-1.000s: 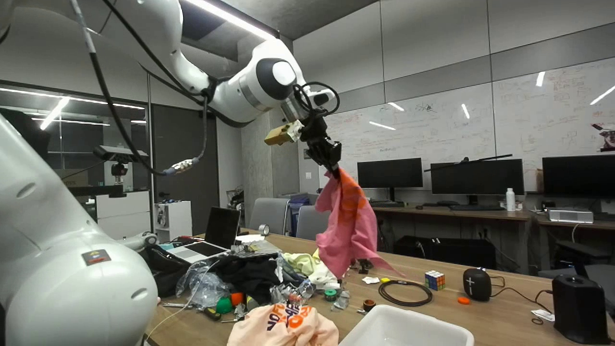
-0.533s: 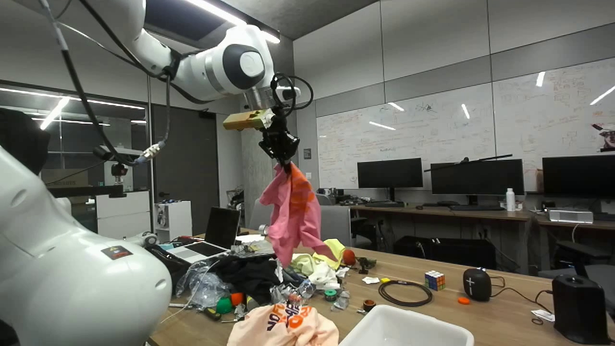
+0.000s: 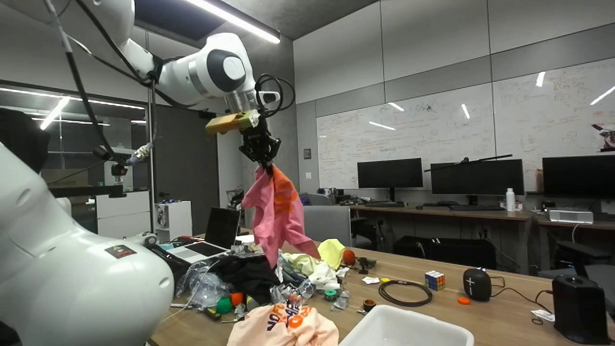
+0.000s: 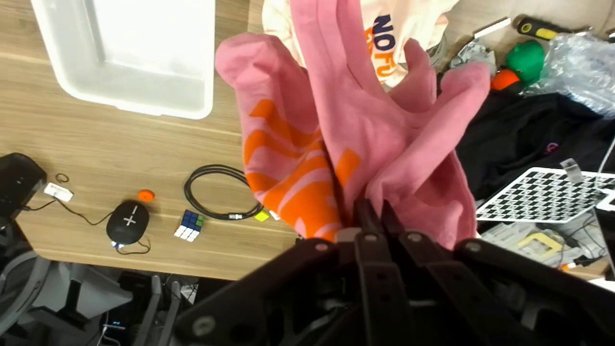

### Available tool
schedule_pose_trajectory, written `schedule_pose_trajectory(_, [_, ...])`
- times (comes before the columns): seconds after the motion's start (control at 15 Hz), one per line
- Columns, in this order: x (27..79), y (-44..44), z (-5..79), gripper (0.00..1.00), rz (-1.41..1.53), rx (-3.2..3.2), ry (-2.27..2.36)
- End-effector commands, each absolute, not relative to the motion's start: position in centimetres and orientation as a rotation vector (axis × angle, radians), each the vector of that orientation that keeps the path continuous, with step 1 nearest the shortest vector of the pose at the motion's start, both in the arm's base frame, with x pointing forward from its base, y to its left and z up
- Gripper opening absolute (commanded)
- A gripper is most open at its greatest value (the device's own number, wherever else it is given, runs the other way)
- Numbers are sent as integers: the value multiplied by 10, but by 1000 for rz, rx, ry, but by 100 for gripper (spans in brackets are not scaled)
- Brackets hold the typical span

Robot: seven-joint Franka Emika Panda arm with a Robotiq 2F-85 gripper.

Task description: Remove the shirts from the basket.

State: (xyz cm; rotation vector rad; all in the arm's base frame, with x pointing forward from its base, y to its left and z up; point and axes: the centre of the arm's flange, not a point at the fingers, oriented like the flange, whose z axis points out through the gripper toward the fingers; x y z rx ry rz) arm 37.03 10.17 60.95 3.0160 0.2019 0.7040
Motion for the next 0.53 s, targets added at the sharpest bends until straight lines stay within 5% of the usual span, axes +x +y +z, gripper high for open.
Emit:
schedule_pose_trajectory(0.0, [400,126,610,1,774,2915,75])
schedule_pose_trajectory(0.27, [421,127,598,1,797,2839,-161])
schedule_pose_trajectory(0.33, [423,125,595,28,774,2832,-174])
schedule_pose_trajectory(0.47, [426,119,587,35,726,2822,-173])
